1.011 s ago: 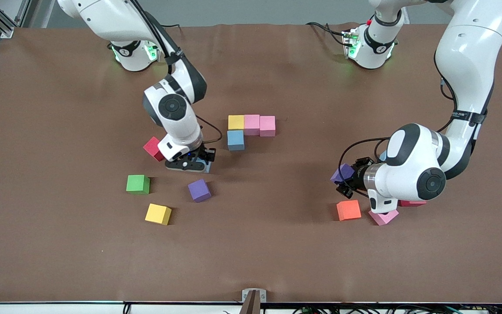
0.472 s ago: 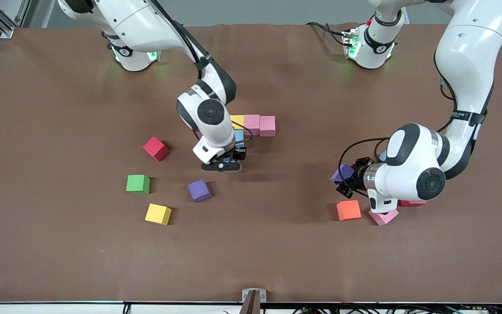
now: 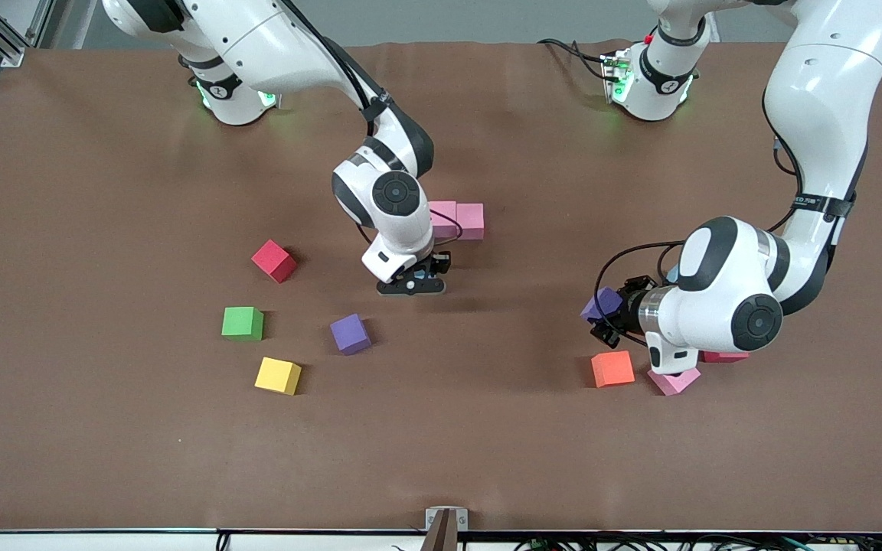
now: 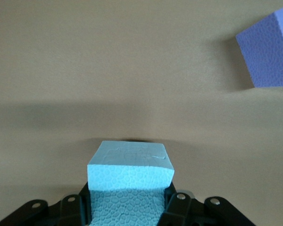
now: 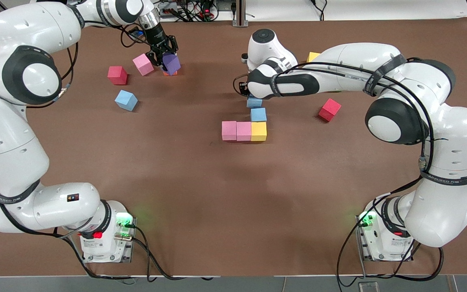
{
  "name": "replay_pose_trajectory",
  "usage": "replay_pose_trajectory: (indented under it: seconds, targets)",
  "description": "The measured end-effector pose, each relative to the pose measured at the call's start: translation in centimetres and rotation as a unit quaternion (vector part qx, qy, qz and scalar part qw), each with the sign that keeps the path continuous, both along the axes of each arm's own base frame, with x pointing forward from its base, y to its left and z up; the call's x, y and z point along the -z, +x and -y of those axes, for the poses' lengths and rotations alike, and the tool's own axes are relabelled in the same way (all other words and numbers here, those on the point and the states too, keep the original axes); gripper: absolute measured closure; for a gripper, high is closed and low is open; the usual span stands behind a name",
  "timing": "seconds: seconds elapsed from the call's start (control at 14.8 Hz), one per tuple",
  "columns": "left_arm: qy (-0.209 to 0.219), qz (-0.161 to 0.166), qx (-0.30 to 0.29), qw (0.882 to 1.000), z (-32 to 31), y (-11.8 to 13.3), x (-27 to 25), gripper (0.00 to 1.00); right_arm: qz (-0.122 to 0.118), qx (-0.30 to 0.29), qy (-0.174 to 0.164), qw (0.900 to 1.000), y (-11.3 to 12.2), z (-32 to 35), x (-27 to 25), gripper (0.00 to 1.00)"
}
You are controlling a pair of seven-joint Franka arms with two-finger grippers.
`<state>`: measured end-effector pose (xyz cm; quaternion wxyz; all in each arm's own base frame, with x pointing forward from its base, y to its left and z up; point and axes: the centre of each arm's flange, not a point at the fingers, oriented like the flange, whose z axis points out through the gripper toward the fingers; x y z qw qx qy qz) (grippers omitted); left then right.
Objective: Arrange 11 blocks into digit 3
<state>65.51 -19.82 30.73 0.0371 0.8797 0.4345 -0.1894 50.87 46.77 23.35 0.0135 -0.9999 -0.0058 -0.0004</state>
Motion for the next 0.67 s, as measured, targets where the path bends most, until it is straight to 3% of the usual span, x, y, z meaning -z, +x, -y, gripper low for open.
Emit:
replay_pose_trajectory:
  seconds: [0.67]
  targets:
    - [0.002, 0.001, 0.007, 1.0, 0.8, -0.2, 0.0, 0.4, -0.013, 0.0, -0.013, 1.0, -0.6, 0.7, 1.4, 0.45]
